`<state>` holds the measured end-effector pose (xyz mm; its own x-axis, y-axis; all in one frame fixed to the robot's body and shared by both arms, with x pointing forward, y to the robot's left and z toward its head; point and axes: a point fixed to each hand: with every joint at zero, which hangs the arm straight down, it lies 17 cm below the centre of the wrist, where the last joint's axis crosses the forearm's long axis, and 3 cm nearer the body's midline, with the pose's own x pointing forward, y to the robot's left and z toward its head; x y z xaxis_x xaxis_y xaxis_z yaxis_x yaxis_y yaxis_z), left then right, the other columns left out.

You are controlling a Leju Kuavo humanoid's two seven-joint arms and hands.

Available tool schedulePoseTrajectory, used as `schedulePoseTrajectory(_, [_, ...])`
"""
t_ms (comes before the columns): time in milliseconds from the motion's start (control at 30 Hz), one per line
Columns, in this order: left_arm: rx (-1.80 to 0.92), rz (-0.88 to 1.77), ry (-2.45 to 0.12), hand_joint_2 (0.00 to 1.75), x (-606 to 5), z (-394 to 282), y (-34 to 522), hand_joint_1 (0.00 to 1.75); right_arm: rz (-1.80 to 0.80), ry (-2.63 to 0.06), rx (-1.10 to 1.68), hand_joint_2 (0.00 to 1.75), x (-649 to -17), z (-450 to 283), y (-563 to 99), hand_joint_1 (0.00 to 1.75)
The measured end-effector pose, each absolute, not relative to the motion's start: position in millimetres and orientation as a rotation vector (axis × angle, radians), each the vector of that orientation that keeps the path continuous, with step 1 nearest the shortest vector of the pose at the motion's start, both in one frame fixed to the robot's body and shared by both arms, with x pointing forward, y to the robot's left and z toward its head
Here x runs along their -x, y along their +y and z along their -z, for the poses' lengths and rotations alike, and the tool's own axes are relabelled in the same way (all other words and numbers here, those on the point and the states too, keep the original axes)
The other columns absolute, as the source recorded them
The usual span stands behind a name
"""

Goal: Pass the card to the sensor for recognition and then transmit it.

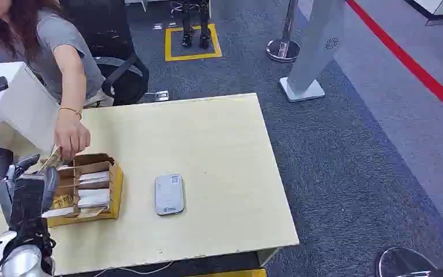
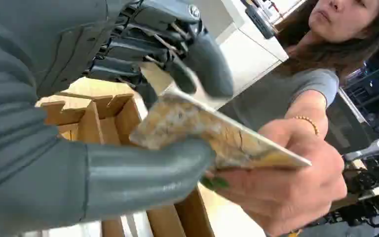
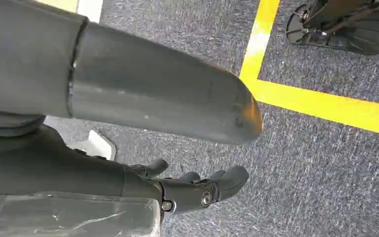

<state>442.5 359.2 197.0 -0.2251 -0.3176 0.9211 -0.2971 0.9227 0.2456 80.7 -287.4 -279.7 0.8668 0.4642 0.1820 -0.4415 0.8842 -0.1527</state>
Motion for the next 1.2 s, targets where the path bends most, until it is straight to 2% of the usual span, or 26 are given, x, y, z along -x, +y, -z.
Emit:
schedulePoseTrajectory(733, [-0.498,0.029,-1.800,1.75,-447,-198,357,1.75,-0.468,-0.212,0.122,0.00,-81,280,-290,0.00])
schedulePoseTrajectory(1200, [-0.689,0.213,-1.805,1.75,-459,-220,319,1.75,-0.465,-0.214,0.121,0.00,-81,280,-288,0.00])
